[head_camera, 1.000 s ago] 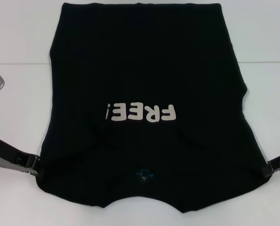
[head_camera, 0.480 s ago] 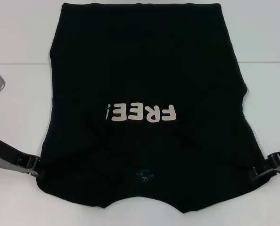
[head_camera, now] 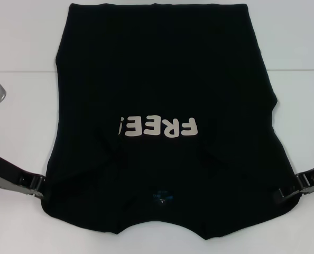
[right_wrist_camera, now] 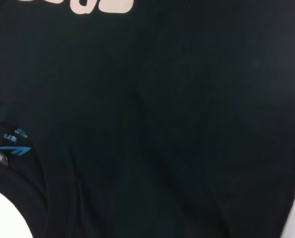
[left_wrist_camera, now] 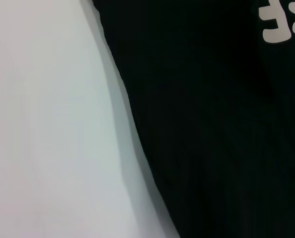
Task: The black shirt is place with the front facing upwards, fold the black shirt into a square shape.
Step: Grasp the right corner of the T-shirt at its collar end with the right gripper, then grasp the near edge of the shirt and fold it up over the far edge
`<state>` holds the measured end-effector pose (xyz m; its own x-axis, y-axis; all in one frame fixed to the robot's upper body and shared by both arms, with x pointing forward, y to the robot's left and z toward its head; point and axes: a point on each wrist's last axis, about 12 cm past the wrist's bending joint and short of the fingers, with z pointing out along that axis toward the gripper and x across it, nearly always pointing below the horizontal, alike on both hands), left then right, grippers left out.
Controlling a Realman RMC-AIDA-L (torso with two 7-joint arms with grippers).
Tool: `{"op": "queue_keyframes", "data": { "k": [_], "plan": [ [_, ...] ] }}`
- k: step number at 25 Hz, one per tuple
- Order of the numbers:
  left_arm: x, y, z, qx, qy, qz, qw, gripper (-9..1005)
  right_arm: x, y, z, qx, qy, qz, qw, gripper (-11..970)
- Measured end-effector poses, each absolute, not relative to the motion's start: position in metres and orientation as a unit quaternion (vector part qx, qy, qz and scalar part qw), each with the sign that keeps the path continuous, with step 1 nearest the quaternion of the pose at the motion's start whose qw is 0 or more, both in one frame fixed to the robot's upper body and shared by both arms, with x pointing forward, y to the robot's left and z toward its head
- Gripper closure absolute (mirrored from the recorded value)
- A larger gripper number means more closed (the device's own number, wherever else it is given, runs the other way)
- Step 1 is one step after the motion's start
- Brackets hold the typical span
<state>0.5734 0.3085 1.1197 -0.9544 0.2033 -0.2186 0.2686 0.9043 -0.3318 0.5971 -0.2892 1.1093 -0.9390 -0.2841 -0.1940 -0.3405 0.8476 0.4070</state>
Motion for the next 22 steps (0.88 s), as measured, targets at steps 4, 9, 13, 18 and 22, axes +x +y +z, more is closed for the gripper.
{"op": "queue_keyframes", "data": {
  "k": [4, 9, 13, 18, 22],
  "plan": [
    [0.574, 0.308, 1.12, 0.123, 0.971, -0.183, 0.09, 964, 0.598, -0.288, 1.109, -0.169, 0.959, 0.217, 0.063, 322],
    [0.574, 0.307, 1.119, 0.124, 0.971, -0.187, 0.087, 963, 0.598, -0.288, 1.109, -0.168, 0.96, 0.215, 0.063, 602],
    [0.574, 0.306, 1.121, 0.125, 0.966, -0.204, 0.095, 963, 0.599, -0.29, 1.11, -0.168, 0.96, 0.213, 0.064, 788],
    [0.573, 0.306, 1.119, 0.13, 0.964, -0.218, 0.079, 962, 0.599, -0.292, 1.112, -0.174, 0.959, 0.212, 0.063, 893],
    [0.57, 0.31, 1.121, 0.142, 0.957, -0.249, 0.049, 961, 0.597, -0.3, 1.124, -0.195, 0.955, 0.219, 0.053, 913]
  ]
}}
